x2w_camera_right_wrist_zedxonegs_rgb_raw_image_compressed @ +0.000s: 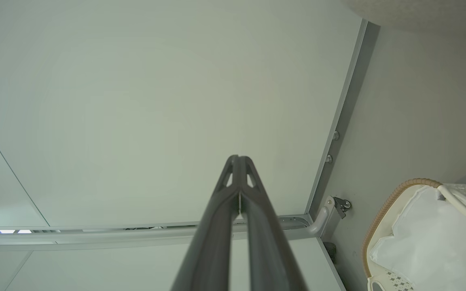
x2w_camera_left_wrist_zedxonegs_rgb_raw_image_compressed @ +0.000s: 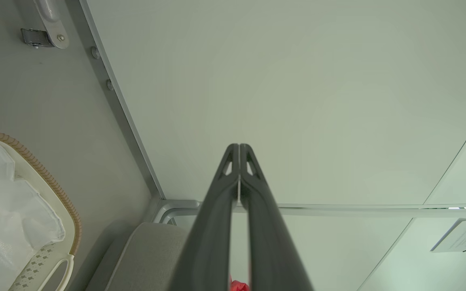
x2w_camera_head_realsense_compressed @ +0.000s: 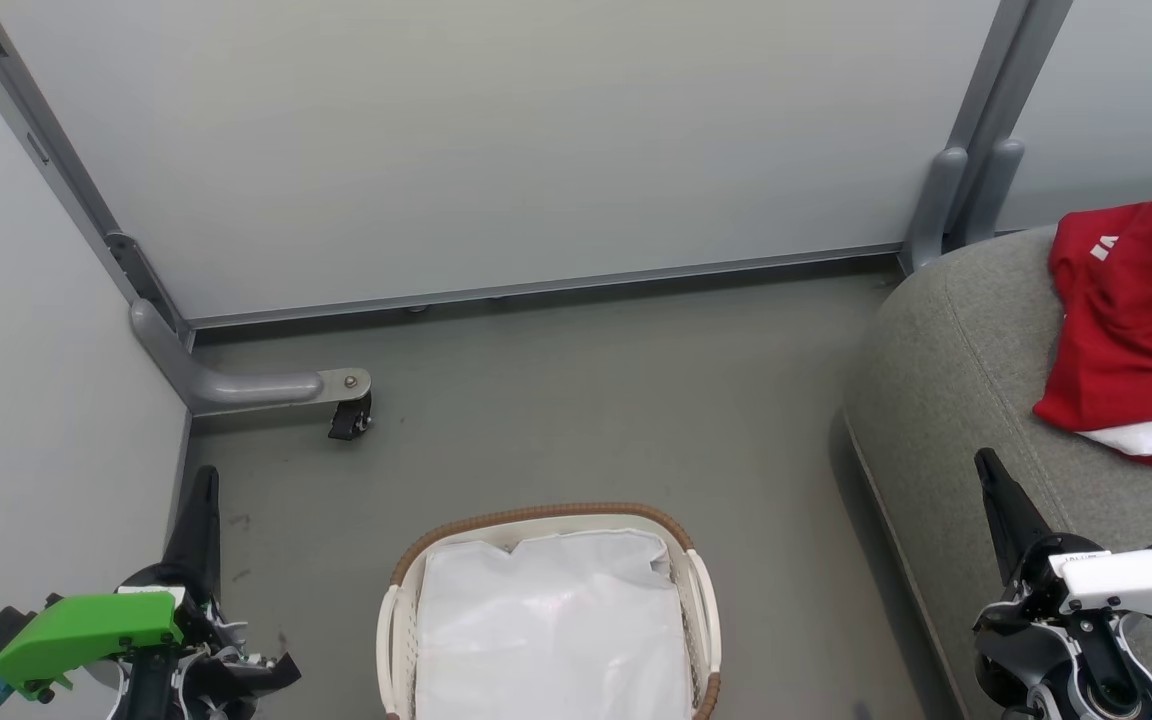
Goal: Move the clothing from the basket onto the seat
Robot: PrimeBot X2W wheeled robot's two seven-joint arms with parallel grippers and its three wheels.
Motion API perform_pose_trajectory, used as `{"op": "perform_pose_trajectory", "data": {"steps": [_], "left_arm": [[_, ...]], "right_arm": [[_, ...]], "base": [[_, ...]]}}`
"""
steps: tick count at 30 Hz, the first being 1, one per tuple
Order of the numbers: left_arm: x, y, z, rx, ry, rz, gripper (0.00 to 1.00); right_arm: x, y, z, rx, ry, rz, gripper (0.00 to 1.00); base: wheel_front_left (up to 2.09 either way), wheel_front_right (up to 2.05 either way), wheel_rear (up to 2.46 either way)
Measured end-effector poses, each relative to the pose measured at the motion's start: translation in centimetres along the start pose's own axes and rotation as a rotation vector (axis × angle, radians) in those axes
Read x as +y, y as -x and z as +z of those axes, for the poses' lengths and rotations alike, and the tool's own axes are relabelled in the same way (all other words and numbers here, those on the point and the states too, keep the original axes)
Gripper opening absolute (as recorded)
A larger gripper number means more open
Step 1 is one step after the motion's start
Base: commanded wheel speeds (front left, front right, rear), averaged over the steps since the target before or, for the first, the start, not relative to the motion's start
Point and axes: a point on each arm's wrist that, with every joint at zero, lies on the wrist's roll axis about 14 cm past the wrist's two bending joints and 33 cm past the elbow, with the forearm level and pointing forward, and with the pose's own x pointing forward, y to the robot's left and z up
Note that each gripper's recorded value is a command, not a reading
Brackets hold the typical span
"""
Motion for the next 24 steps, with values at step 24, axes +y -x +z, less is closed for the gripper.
{"op": "perform_pose_trajectory", "data": {"steps": [24], "left_arm": [[0.00, 0.00, 0.00, 0.000, 0.000, 0.000, 0.00]], "right_arm": [[0.01, 0.00, 0.00, 0.000, 0.000, 0.000, 0.00]], "base": [[0.00, 0.00, 0.00]]}}
